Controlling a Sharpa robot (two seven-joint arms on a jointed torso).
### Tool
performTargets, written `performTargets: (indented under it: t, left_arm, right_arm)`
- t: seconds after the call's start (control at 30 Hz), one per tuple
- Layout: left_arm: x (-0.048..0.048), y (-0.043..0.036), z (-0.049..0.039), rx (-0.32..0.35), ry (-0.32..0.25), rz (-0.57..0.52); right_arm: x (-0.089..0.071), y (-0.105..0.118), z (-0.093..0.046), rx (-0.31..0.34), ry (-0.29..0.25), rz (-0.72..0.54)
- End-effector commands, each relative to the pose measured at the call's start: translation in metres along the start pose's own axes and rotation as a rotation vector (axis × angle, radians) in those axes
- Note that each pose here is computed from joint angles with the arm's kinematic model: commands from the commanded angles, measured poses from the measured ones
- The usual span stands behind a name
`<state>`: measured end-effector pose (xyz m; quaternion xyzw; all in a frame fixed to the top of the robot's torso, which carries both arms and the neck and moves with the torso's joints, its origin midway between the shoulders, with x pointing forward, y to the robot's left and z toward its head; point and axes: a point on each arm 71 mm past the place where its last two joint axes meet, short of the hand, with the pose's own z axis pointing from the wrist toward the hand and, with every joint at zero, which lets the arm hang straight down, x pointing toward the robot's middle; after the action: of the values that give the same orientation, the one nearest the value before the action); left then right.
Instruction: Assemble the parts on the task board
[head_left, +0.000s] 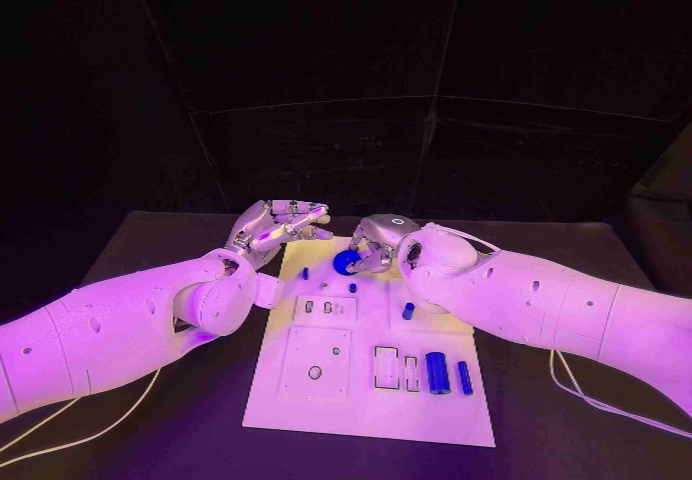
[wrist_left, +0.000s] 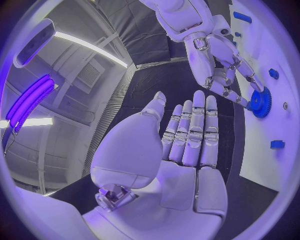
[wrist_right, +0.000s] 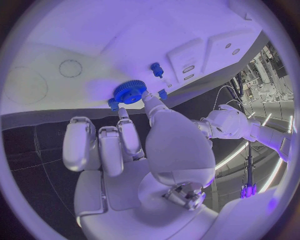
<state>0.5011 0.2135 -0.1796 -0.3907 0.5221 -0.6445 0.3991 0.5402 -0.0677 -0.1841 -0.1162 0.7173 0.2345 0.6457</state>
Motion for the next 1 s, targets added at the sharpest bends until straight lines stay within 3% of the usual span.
performTargets:
  t: [0.03,0.13,0.27,0.5,0.73,1.0]
  left_arm:
    - [0.0004,-0.0016,0.0002,0.008,0.011,-0.002]
    - [-0.0019,-0.002,-0.0008,0.008,0.006,0.001]
    - [-0.0039,-0.0025,-0.0018,0.009,0.002,0.003]
    - [-0.0064,-0.0028,-0.0029,0.009,-0.003,0.006]
    - [-0.0063,-0.002,-0.0017,0.008,-0.002,0.006]
    - [-0.0056,-0.0002,0.0003,0.006,-0.001,0.005]
  right_arm:
    - [-0.007,-0.006,-0.007,-0.008,-0.061,0.033]
    - [-0.016,-0.023,-0.025,-0.026,-0.123,0.11]
    - [-0.025,-0.044,-0.048,-0.037,-0.161,0.195]
    - [-0.036,-0.094,-0.087,-0.026,-0.159,0.275]
    - [-0.038,-0.131,-0.102,0.018,-0.134,0.287]
    - [-0.035,-0.155,-0.104,0.047,-0.103,0.281]
